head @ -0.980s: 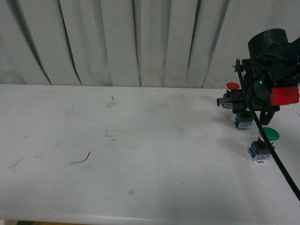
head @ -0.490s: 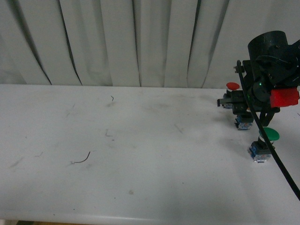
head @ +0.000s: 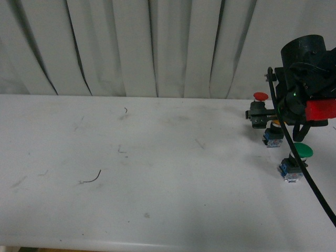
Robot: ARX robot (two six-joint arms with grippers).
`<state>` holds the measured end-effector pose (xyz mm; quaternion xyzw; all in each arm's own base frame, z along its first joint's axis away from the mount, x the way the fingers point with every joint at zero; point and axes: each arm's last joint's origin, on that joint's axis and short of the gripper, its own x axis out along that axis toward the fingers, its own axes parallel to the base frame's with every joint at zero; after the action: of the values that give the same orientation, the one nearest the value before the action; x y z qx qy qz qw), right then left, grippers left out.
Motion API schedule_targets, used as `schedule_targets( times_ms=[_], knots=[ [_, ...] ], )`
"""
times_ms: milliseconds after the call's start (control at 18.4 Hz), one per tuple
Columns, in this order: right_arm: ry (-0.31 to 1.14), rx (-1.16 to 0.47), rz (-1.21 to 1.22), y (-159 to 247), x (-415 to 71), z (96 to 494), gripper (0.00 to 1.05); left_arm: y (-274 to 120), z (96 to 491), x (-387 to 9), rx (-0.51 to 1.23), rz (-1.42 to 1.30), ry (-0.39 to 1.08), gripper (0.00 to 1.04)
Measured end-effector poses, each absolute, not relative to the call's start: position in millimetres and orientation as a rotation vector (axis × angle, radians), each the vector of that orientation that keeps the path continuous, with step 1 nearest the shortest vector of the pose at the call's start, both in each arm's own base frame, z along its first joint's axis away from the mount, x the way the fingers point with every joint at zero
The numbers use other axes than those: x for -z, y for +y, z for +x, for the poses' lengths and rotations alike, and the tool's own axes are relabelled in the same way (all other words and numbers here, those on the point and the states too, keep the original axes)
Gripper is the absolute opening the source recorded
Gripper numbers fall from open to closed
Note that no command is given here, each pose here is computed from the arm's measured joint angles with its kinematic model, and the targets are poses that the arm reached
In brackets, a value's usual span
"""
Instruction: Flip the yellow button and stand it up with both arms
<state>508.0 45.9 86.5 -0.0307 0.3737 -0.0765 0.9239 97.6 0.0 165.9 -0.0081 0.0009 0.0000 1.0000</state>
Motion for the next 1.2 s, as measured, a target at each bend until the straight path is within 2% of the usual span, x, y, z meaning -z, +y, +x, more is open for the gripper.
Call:
schedule_targets(
  times_ms=[54,327,545,653,926,1144,1198],
  knots=[
    [0.766,0.159,-0.058,45.9,-86.6,508.0,1.0,0.0,97.6,-165.8,0.0,-0.016,0.002,0.98],
    [0.728,0.135,-0.03,46.5,-98.4,505.9,0.98,0.0,97.6,-165.9,0.0,-0.016,0.002,0.98],
    [0.557,0.062,0.063,39.7,-156.4,482.8,0.98,0.0,97.6,-165.8,0.0,-0.016,0.002,0.98],
    [0.442,0.025,0.093,34.4,-189.0,458.7,0.98,0.0,97.6,-165.9,0.0,-0.016,0.002,0.98],
    [0.164,-0.146,0.153,29.9,-255.8,361.0,0.98,0.0,97.6,-165.9,0.0,-0.016,0.002,0.98],
    [0.121,-0.233,0.202,33.1,-274.4,310.2,0.98,0.0,97.6,-165.8,0.0,-0.016,0.002,0.98],
    [0.07,-0.202,0.183,36.5,-277.9,295.0,0.93,0.0,97.6,-165.8,0.0,-0.016,0.002,0.98]
  ],
)
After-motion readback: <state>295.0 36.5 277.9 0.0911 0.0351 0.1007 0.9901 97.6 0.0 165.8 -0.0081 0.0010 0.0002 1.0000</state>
